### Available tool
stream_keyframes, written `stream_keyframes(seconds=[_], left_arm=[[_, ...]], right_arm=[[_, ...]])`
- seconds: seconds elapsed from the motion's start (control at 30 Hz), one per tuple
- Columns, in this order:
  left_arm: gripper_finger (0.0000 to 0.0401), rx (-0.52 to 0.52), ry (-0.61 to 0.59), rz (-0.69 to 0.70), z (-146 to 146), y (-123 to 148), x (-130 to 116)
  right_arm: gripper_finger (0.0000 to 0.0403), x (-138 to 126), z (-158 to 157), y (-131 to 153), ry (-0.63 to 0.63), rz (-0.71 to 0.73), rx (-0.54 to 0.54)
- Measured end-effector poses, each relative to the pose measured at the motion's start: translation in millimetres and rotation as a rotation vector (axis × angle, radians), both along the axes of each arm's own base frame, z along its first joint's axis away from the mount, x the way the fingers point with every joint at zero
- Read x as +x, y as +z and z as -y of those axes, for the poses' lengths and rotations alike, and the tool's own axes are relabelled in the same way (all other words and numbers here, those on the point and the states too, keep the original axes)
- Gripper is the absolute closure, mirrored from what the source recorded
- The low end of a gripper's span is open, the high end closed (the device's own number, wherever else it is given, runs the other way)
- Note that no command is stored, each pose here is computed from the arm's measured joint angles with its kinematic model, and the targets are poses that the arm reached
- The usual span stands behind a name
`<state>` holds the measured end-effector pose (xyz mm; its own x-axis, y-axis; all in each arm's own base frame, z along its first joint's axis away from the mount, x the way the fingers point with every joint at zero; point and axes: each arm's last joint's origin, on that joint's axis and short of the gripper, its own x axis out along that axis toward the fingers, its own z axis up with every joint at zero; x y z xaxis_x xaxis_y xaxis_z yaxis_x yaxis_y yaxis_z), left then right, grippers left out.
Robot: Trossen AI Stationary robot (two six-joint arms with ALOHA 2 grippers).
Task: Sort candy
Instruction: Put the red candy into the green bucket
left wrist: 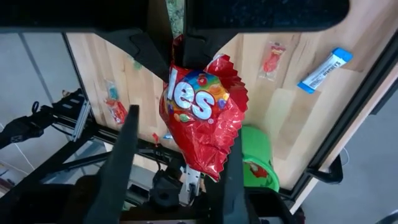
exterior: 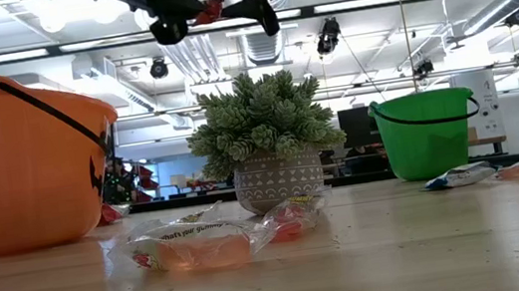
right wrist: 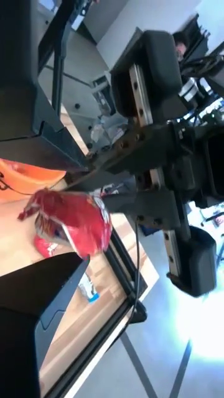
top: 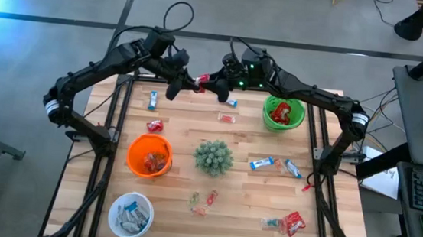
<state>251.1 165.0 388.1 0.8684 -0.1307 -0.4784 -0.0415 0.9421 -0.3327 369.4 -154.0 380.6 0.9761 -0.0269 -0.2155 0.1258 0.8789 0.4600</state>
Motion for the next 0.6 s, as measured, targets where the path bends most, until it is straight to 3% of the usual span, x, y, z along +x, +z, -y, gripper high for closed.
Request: stream_keyframes(seconds=[0.23, 0.47, 0.6], left_arm=[[0.0401, 0.012, 0.003, 0.012, -1.6, 0.3, 1.7], [0.0401, 0.028, 0.035, -0.007, -2.7, -1.1, 1.8], [0.0401, 0.034, 0.041, -0.01, -2.9, -1.2, 1.8]], right_arm=[[0.0252, 6.1, 3.0, -8.0, -0.03, -0.014, 0.024], [0.0367, 10.4, 5.4, -14.8, -0.027, -0.028, 0.047], [0.0372, 9.4, 4.5, -13.6, -0.001, -0.028, 0.015]])
